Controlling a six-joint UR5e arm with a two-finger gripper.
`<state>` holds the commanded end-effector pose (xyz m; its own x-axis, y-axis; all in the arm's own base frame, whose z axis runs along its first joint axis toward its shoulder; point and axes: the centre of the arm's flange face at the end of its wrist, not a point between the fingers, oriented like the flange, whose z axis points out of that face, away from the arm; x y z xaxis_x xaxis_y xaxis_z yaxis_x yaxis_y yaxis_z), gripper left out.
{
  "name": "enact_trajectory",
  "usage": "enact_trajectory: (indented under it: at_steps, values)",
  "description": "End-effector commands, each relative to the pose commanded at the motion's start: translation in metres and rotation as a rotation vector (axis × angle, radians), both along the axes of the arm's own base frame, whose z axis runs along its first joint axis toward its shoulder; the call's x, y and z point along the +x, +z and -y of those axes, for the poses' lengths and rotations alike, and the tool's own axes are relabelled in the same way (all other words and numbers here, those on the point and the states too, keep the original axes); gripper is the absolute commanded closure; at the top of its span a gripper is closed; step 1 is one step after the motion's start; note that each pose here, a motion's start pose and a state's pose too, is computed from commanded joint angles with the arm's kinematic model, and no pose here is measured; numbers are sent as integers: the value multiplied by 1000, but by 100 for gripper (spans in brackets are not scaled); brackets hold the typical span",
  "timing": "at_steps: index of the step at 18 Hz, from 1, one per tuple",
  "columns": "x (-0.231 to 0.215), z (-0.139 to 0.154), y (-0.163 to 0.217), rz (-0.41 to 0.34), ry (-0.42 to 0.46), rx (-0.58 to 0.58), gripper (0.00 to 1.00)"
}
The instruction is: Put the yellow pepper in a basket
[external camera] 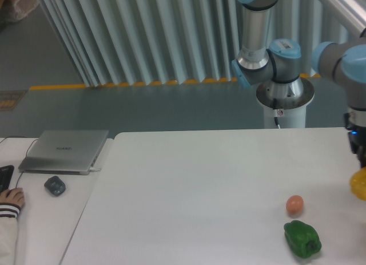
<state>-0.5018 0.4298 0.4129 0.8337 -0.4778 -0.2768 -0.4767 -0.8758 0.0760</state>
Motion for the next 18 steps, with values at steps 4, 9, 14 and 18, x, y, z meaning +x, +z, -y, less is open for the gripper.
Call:
enact_trajectory:
  at_steps: [4, 9, 14, 18]
  values:
    - [-30, 20, -21, 20, 53, -8, 73]
    - [-64, 46, -47, 31, 96, -15, 67]
    - [-85, 66, -57, 34, 139, 6, 46]
    - [-86, 65, -60, 34, 143, 7, 0]
